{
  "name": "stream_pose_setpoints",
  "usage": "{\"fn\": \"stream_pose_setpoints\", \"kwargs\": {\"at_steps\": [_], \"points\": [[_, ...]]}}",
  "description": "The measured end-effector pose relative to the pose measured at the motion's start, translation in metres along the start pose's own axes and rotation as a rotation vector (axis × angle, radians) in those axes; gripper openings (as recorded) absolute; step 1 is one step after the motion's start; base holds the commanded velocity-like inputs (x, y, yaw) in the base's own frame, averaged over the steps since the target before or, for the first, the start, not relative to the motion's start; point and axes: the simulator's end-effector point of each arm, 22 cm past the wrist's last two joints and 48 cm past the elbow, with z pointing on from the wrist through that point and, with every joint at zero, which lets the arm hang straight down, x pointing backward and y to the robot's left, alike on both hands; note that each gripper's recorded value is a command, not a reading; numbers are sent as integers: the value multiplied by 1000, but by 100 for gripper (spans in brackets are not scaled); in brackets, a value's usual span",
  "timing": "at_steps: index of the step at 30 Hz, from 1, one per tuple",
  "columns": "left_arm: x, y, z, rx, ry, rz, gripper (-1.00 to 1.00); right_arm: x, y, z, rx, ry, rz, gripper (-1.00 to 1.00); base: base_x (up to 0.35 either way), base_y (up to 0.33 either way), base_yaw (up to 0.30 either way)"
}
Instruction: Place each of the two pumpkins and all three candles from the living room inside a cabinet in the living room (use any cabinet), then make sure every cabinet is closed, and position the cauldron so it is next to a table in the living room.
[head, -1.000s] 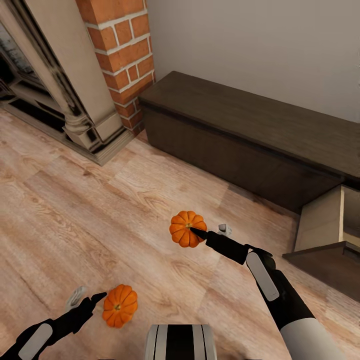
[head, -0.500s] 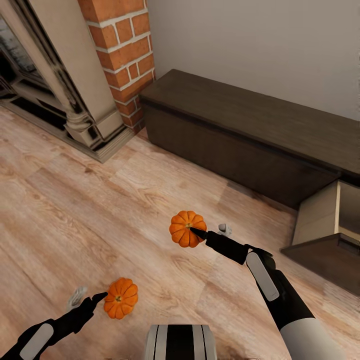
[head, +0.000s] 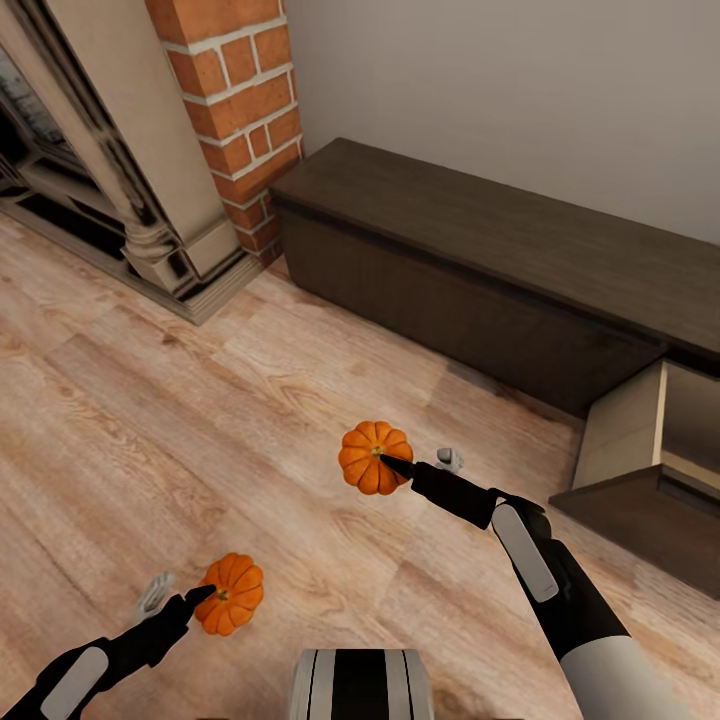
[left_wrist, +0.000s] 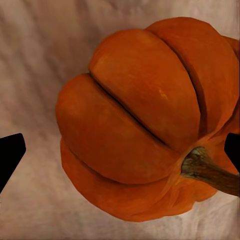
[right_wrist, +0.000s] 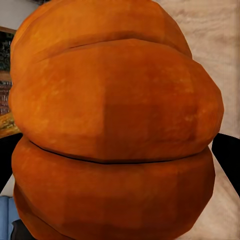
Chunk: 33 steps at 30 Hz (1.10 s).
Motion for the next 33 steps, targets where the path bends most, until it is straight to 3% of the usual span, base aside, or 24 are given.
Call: {"fn": "stream_pose_setpoints", "kwargs": {"at_steps": [10,17,24,33], "points": [[2,10,2,-17,9,-4,100,7,-11,3,10,10,14,-100,2,-2,0],[5,-14,2,88,19,3,100,7,-11,3,9,11,16,-100,0,0,0],[18,-15,7,101,53,19,100,11,-17,5,14,17,23,-100,0,0,0],[17,-22,7,122,52,29,100,11,-16,5,11,16,26,-100,0,0,0]]}}
